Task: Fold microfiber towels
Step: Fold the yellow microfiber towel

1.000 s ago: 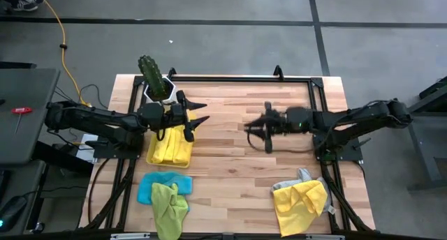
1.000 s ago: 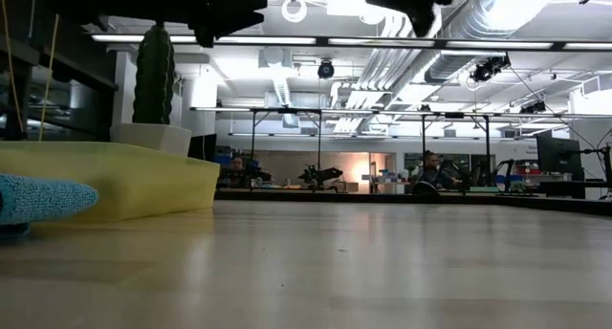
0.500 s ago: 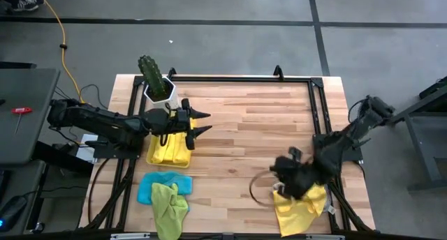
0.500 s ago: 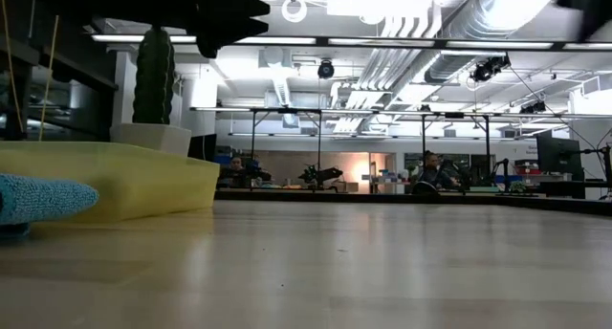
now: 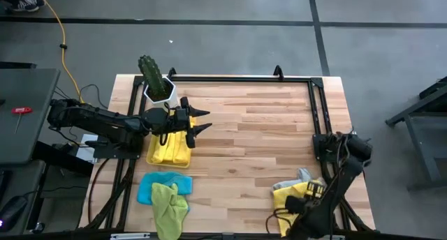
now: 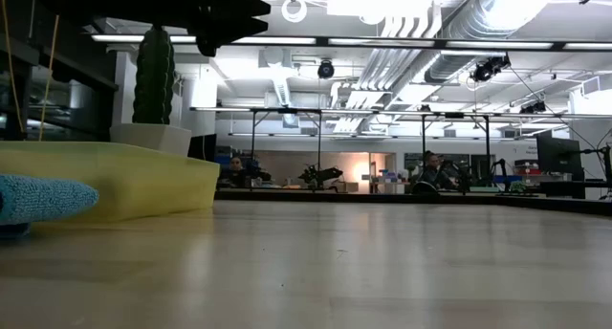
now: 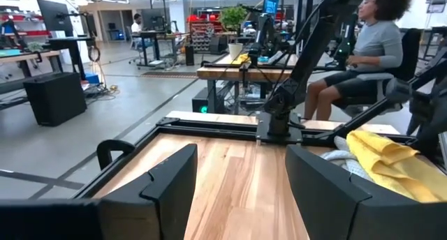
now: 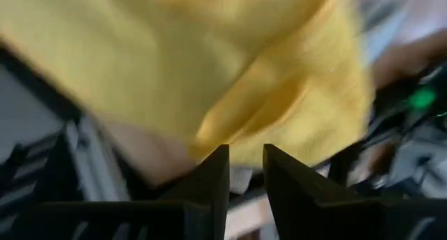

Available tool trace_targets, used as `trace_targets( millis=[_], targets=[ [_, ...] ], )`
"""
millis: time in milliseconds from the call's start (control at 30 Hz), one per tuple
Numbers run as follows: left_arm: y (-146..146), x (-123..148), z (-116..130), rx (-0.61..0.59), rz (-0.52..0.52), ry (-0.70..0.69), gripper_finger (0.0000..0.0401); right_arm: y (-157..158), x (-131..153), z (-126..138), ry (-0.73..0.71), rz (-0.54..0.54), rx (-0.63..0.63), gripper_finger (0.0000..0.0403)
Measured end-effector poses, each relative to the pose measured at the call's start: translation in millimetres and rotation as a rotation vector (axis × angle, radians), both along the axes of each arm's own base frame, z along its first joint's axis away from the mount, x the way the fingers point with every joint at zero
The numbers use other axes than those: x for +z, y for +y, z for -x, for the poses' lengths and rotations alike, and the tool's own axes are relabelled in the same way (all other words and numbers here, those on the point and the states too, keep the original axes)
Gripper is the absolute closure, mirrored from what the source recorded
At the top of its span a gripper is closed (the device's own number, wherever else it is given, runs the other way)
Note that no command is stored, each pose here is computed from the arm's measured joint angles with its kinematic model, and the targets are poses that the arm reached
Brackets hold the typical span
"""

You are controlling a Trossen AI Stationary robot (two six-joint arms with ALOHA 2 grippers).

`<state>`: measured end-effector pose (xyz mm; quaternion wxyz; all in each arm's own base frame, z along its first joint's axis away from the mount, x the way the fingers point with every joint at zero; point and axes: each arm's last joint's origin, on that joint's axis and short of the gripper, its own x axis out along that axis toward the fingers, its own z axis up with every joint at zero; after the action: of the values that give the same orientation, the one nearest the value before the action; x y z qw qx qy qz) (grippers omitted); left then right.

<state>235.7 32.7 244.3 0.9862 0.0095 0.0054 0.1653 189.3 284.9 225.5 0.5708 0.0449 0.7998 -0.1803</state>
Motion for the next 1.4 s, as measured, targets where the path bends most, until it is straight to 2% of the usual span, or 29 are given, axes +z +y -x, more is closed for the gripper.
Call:
trace_targets(
  millis=[133, 267, 367, 600, 700, 867, 1000, 1200, 1400],
  targets=[
    [0.0, 0.1, 0.0, 0.0, -0.003, 0.0, 0.0192, -0.3, -15.0, 3.7, 0.133, -0.026, -0.102, 0.0324],
    [0.0, 0.0, 0.0, 0.001, -0.018, 0.006, 0.0192, 2.3, -19.1, 1.7, 0.098, -0.046, -0.143, 0.031],
    [0.0, 0.0, 0.0, 0.001, -0.018, 0.006, 0.0192, 6.2, -21.0, -4.1, 0.052, -0.09, -0.175, 0.0286],
    [0.0, -0.2, 0.0, 0.003, -0.017, 0.008, 0.0191, 4.4, -20.9, -6.1, 0.058, -0.075, -0.218, 0.0214],
    [-0.1, -0.2, 0.0, 0.002, -0.017, 0.008, 0.0193, 1.9, -27.0, -7.3, 0.075, -0.069, -0.222, 0.0196],
    [-0.1, -0.6, 0.0, 0.002, -0.017, 0.013, 0.0193, -5.1, -54.4, -6.8, 0.168, -0.141, -0.27, 0.0192],
    [-0.1, -0.6, 0.0, 0.002, -0.017, 0.013, 0.0194, -11.5, -65.6, -3.4, 0.189, -0.115, -0.29, 0.0192],
    [-0.1, -0.6, 0.0, 0.002, -0.017, 0.012, 0.0192, -16.5, -67.3, -0.7, 0.211, -0.056, -0.33, 0.0192],
    [0.0, -0.5, 0.0, 0.002, -0.017, 0.011, 0.0192, -21.5, -59.8, -12.1, 0.194, -0.043, -0.363, 0.0203]
  ],
)
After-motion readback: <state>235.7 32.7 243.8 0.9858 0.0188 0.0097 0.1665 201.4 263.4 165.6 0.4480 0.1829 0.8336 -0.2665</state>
